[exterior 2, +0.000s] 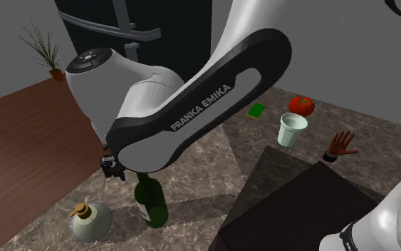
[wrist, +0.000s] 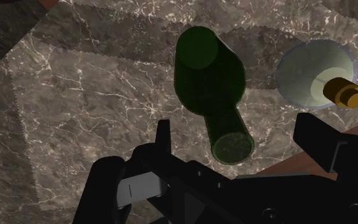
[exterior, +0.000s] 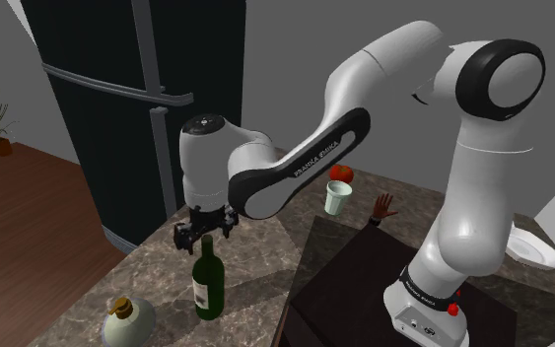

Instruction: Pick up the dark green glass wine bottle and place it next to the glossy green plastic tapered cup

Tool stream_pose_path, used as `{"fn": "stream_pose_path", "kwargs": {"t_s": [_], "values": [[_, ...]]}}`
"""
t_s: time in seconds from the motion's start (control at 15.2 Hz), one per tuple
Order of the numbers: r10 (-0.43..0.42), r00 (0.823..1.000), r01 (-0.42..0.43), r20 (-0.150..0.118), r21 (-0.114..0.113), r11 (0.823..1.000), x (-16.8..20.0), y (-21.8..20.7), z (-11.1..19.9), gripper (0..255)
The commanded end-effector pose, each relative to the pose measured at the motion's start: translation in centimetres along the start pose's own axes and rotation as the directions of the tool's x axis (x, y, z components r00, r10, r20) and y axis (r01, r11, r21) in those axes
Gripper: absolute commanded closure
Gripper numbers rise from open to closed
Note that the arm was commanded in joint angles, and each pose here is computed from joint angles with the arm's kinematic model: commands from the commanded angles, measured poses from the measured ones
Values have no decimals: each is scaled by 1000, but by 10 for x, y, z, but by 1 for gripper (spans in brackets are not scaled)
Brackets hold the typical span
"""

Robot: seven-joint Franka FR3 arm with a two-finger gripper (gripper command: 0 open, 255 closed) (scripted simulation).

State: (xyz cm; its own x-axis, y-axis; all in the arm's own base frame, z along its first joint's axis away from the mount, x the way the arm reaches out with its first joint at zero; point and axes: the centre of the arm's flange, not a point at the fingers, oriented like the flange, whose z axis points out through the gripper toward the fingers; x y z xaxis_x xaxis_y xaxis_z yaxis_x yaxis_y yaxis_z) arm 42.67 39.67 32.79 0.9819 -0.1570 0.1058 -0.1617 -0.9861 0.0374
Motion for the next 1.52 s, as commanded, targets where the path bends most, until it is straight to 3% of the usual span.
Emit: {"fn": "stream_pose_path", "kwargs": {"t_s": [0.0,0.2,0.66,0.73,1.45], "values": [[0,1000,0,-1,0,1000,-1,-1,12,0],[0,1000,0,-1,0,1000,-1,-1,25,0],[0,1000,0,-1,0,1000,-1,-1,25,0],[0,1000,0,-1,0,1000,-1,-1,25,255],[0,1000,0,-1,0,1000,0,0,15,255]]}}
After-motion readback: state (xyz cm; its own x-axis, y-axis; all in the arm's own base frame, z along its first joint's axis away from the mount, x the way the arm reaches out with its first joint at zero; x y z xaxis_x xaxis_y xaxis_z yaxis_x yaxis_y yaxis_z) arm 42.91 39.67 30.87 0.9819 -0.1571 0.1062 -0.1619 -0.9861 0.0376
